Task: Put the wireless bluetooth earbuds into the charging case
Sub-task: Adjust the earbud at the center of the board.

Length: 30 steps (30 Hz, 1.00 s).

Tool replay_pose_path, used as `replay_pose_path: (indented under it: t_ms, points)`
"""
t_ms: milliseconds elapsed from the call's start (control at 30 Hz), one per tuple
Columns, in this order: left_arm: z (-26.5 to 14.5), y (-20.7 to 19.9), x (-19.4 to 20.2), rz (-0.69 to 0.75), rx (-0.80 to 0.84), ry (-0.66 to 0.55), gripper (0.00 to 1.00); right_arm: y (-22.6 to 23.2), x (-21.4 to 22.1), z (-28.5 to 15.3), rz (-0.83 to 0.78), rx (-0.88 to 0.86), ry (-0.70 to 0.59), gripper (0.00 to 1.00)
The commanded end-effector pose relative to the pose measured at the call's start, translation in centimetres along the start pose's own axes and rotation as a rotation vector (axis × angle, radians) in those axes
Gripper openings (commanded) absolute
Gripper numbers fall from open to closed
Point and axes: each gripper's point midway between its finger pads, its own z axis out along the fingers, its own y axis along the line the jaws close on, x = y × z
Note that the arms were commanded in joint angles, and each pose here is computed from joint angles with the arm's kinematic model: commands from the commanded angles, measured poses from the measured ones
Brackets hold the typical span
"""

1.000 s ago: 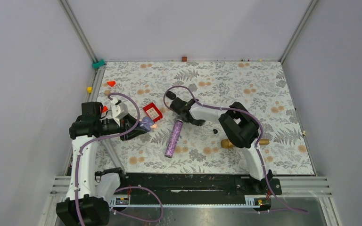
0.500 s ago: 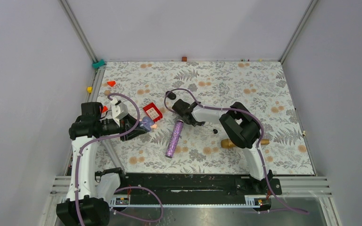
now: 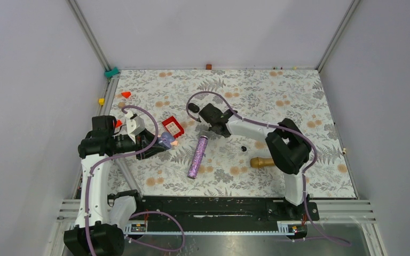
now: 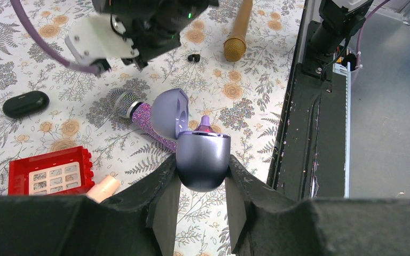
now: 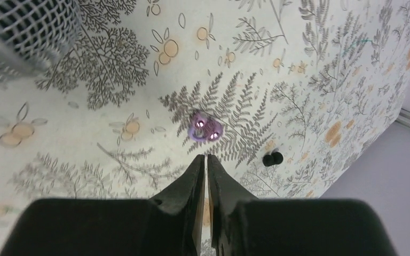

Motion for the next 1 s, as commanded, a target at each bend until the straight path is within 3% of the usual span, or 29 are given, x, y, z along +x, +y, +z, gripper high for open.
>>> replay_pose_path:
  t_ms: [0, 167, 367, 567, 700, 767, 800, 833, 967]
  points:
    - [0.0, -0.4, -1.4, 0.061, 0.022, -0.054, 0.00, -0.7, -1.4, -3.7, 0.090, -0.151, -0.111, 0.12]
    - [0.0, -0.4, -1.4, 0.063, 0.022, -0.054, 0.00, -0.3, 0.1, -3.8, 0.003, -0.205, -0.111, 0.15]
    - [0.0, -0.4, -1.5, 0.062, 0.023, -0.055, 0.00, -0.7, 1.5, -1.9, -0.255, -0.083, -0.310, 0.22]
    - [0.0, -0.5, -1.5, 0.065, 0.024, -0.057, 0.00, -0.7, 3.2, -1.6, -0.275, -0.120, -0.400, 0.28]
    - [-0.1, -0.5, -1.6, 0.070, 0.022, -0.057, 0.00, -0.6, 3.2, -1.9, -0.278, -0.168, -0.453, 0.52]
    - [-0.1, -0.6, -1.6, 0.072, 0.020, -0.056, 0.00, -1.3, 2.6, -2.0, -0.253, -0.150, -0.482, 0.74]
    - [-0.1, -0.6, -1.6, 0.074, 0.019, -0.056, 0.00, -1.6, 2.4, -2.1, -0.253, -0.134, -0.493, 0.91]
    - [-0.1, -0.6, -1.5, 0.075, 0.019, -0.056, 0.00, -2.1, 2.2, -2.1, -0.248, -0.106, -0.498, 0.99]
    - [-0.1, -0.6, -1.6, 0.078, 0.018, -0.056, 0.00, -6.5, 0.8, -3.9, -0.148, 0.125, -0.582, 0.99]
